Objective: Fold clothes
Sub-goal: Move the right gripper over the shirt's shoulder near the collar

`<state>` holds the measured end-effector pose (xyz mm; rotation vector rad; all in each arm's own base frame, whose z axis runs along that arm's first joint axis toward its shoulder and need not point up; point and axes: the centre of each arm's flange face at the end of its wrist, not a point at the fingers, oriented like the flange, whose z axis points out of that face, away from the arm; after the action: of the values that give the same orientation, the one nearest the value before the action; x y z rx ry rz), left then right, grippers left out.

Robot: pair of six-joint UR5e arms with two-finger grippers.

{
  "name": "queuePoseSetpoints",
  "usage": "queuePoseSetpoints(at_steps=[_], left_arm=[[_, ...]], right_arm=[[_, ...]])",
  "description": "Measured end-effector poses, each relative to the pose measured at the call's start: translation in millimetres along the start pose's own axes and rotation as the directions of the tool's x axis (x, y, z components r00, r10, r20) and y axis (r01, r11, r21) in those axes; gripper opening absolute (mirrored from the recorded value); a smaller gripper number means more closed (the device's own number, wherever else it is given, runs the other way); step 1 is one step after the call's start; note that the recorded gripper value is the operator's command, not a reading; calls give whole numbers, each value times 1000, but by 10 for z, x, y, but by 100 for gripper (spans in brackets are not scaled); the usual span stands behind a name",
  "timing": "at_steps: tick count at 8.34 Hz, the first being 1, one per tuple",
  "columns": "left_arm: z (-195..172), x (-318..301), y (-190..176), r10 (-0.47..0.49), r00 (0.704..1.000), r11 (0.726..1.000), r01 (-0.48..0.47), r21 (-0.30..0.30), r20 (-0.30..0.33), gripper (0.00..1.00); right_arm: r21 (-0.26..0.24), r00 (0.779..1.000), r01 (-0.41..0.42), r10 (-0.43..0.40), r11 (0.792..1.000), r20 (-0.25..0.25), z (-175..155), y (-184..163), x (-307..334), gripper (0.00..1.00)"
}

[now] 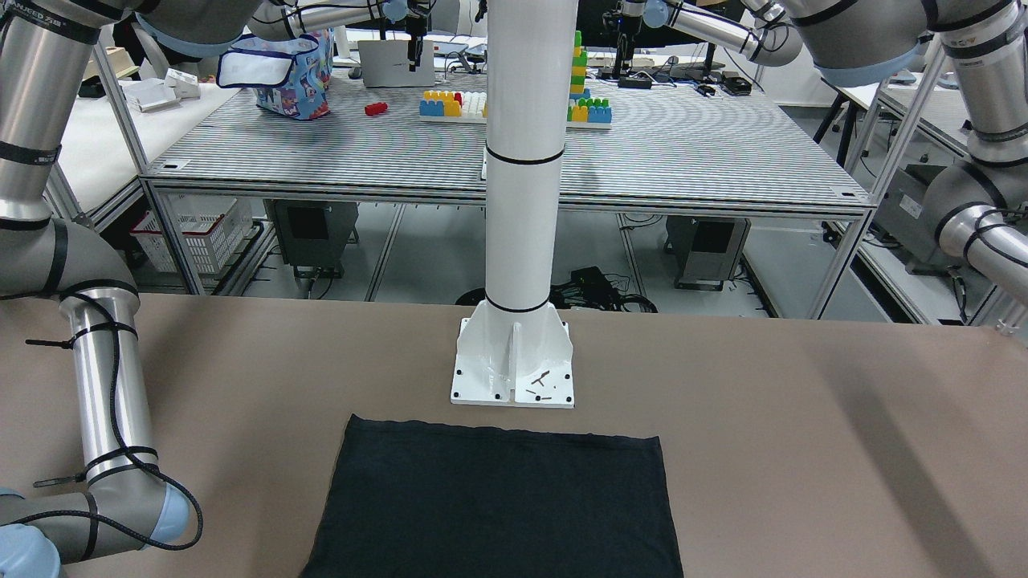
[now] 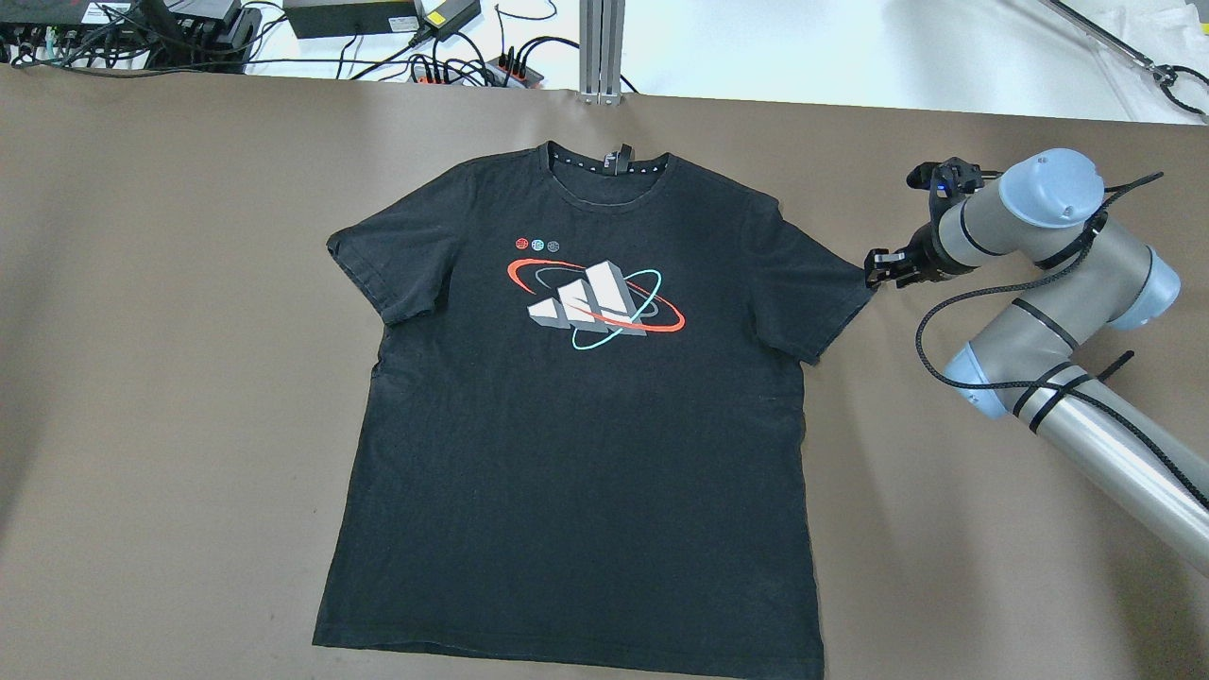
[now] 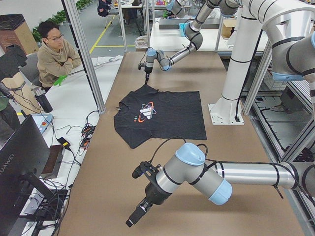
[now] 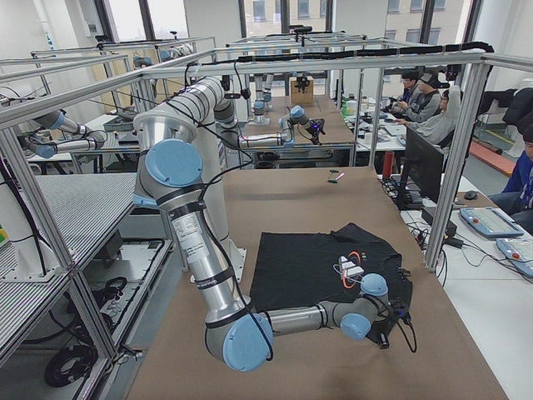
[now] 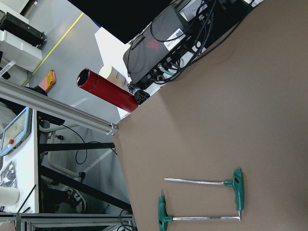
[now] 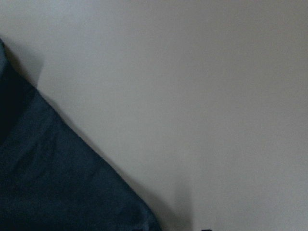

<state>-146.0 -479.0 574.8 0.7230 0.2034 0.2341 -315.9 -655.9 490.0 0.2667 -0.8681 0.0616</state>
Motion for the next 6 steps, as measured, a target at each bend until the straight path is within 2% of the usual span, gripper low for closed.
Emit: queuePoseSetpoints(at_steps=[1, 4, 6], left_arm=[[1, 1, -1, 0, 1000, 1000, 0, 0, 0, 100], [1, 3, -2, -8, 1000, 1000, 8, 1, -1, 100], [0, 4, -2, -12, 1000, 1000, 12, 1, -1, 100]], right_arm=[[-2, 1000, 1, -1, 1000, 0, 18, 1, -18, 0], [-4, 1000, 2, -2, 1000, 1, 29, -5, -45, 0], [11, 1000, 9, -9, 1000, 21, -75, -37, -167, 0]])
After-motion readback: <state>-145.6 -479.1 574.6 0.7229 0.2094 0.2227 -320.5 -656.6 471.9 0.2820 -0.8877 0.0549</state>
